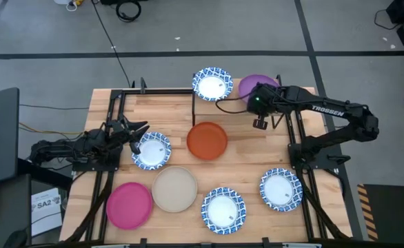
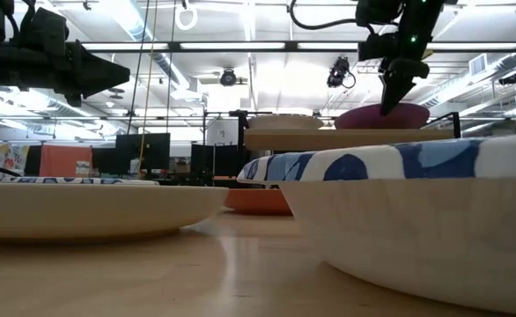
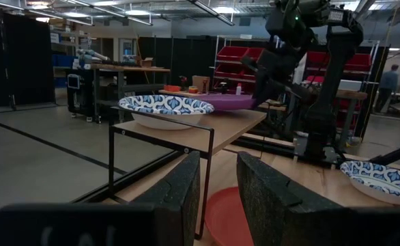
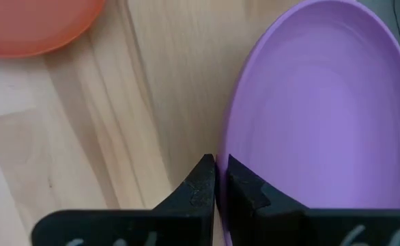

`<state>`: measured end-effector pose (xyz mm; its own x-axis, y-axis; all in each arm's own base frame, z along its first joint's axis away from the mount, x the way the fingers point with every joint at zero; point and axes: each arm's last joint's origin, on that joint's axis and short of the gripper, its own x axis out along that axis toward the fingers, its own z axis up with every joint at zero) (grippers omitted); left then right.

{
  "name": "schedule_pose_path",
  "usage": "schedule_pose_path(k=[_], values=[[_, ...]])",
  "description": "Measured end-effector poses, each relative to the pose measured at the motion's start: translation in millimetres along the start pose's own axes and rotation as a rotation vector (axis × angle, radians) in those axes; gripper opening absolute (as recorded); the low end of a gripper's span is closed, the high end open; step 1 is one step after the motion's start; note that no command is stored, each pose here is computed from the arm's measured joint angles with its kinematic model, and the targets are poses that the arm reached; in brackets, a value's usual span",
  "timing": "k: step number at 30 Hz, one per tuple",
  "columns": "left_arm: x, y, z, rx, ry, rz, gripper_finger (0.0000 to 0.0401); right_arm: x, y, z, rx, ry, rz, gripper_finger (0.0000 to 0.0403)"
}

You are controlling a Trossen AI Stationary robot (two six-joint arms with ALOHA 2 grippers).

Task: Place and stack plates onto a shelf
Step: Put the violet plate on the shelf, then stack the white plate on top of the white plate on the shelf

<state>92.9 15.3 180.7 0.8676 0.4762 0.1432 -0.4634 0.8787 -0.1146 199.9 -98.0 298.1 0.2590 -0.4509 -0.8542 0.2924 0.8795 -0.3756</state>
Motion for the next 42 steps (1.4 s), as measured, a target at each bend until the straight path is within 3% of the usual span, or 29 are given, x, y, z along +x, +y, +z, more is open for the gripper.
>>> schedule_pose_path(k=[23, 42], values=[[0.0, 0.0, 0.0, 0.000, 0.000, 0.001, 0.0103, -0.1, -0.3, 6.2, 0.026, -0.070, 0.029, 0.0026], [0.0, 0.0, 0.0, 0.000, 0.000, 0.001, 0.0103, -0.1, -0.4, 6.3, 0.027, -0.071, 0.029, 0.0106]])
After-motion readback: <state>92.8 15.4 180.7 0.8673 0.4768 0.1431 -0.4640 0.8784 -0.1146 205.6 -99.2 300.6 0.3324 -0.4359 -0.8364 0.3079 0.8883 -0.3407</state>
